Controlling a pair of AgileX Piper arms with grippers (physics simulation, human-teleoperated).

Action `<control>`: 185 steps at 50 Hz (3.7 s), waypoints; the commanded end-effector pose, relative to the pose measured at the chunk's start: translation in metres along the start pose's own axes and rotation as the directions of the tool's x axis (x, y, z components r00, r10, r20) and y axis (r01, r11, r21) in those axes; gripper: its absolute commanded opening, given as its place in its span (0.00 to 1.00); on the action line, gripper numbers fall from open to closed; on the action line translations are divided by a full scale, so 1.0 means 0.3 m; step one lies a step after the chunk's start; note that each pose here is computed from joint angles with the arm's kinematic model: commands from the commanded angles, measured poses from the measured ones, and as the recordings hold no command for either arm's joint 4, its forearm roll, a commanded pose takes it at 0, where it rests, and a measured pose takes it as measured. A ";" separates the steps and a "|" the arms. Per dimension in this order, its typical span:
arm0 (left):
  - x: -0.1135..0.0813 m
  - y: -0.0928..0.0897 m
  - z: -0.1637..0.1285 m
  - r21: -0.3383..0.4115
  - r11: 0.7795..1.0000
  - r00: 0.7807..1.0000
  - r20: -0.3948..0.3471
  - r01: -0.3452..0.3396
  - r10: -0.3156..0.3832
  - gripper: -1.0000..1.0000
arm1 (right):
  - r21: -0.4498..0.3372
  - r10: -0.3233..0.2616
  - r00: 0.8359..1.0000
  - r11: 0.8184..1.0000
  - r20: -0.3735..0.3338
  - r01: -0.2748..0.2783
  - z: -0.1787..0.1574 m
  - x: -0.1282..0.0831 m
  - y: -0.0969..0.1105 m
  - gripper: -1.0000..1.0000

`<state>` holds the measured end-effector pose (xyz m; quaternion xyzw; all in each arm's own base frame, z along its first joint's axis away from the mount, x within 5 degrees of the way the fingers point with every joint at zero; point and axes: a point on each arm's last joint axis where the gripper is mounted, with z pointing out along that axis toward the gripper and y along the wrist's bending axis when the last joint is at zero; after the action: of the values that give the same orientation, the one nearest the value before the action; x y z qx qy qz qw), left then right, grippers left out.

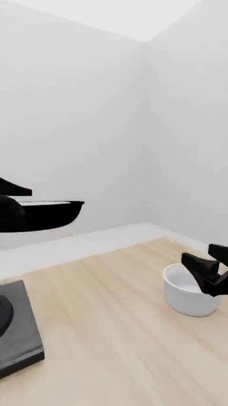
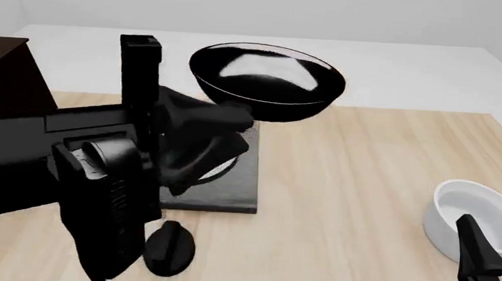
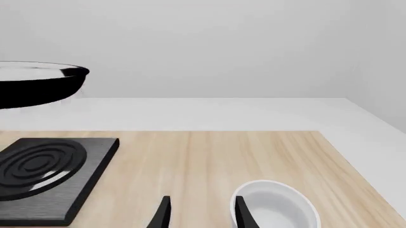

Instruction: Put the frying pan under the cabinet shelf.

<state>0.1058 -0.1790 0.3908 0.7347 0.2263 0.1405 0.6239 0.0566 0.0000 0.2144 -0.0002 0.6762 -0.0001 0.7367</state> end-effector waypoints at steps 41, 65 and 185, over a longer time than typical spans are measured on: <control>0.102 -0.225 -0.365 -0.418 0.908 0.962 -0.228 0.041 -0.148 0.00 | 0.000 0.000 1.000 1.000 0.000 0.000 0.000 0.000 0.000 1.00; 0.150 -0.381 -0.321 -0.390 0.921 0.933 -0.323 0.020 -0.157 0.00 | 0.000 0.000 1.000 1.000 0.000 0.000 0.000 0.000 0.000 1.00; 0.437 -0.687 -0.283 -0.497 0.825 0.532 -0.638 0.268 -0.557 0.00 | 0.000 0.000 1.000 1.000 0.000 0.000 0.000 0.000 0.000 1.00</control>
<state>0.1405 -0.0202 0.1907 0.4228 0.6129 0.2984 0.5971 0.0566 0.0000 0.2144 -0.0001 0.6762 0.0000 0.7367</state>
